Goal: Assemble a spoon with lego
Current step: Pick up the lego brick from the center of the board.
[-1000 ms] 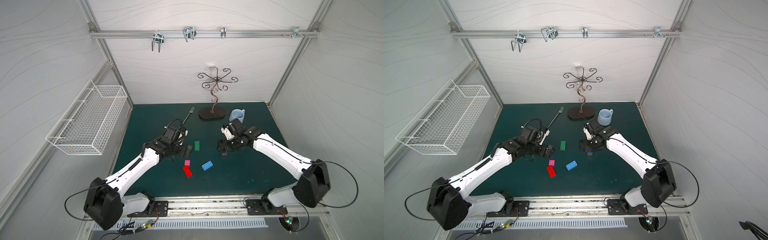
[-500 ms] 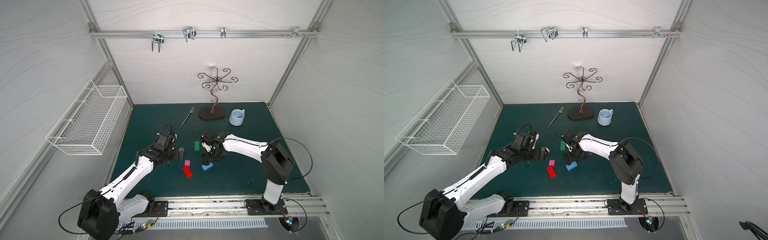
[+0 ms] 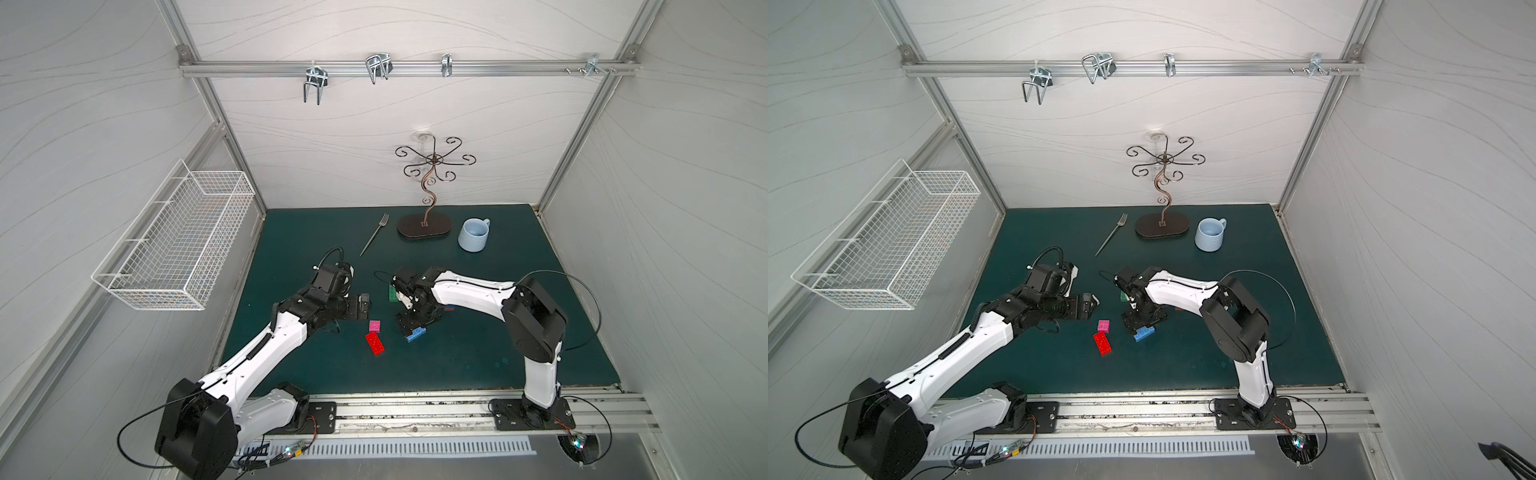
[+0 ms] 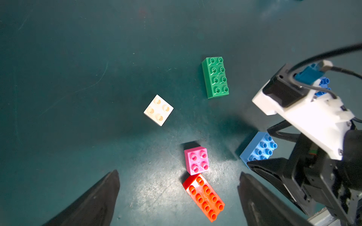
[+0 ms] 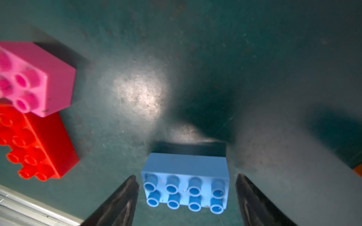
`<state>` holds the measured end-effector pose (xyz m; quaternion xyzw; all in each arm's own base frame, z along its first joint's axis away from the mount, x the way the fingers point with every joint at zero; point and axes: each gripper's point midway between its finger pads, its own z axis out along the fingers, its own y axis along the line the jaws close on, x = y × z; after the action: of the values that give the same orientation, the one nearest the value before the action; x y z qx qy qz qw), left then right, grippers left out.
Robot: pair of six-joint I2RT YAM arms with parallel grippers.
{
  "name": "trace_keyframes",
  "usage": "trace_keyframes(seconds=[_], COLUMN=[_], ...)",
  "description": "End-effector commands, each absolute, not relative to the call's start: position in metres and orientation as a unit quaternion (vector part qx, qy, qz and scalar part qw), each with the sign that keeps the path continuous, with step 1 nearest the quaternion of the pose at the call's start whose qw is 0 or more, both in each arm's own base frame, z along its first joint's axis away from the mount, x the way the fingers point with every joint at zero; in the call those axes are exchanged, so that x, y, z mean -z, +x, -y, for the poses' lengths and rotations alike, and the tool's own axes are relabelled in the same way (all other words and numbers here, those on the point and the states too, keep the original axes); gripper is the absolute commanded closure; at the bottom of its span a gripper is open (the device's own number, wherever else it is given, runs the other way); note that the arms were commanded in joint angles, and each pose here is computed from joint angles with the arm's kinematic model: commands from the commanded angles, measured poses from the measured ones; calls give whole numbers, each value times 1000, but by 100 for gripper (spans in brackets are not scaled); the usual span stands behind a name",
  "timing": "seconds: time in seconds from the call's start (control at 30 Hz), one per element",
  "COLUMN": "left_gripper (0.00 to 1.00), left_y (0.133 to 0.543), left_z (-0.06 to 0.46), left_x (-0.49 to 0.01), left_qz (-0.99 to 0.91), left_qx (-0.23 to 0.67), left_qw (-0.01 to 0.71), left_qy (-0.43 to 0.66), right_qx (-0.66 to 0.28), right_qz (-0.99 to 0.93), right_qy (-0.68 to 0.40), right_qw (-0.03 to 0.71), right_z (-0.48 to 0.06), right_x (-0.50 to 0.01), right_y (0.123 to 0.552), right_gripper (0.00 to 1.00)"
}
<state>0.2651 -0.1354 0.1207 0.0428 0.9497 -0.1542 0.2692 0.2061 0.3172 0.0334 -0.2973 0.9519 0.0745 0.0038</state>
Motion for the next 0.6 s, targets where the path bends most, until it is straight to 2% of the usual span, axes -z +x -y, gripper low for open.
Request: trace_keyframes(seconds=[0.0,0.27,0.57], left_gripper=[0,0,0], left_y=[275,274,274], left_z=[139,140,140], left_x=[-129,-129,-129], left_qz=[-943,-944,-944], left_qx=[165,166,166], left_qw=[287,284,283], left_qy=[35,37,39], right_qx=[-55,-37,-24], right_qz=[-950,-949,-949], right_qy=[-306,-312,-315], right_qw=[-6,-9,-12], right_z=[-314,-312,-308], right_x=[-30,-27,-26], right_y=[203,202,200], right_gripper=[22,31,25])
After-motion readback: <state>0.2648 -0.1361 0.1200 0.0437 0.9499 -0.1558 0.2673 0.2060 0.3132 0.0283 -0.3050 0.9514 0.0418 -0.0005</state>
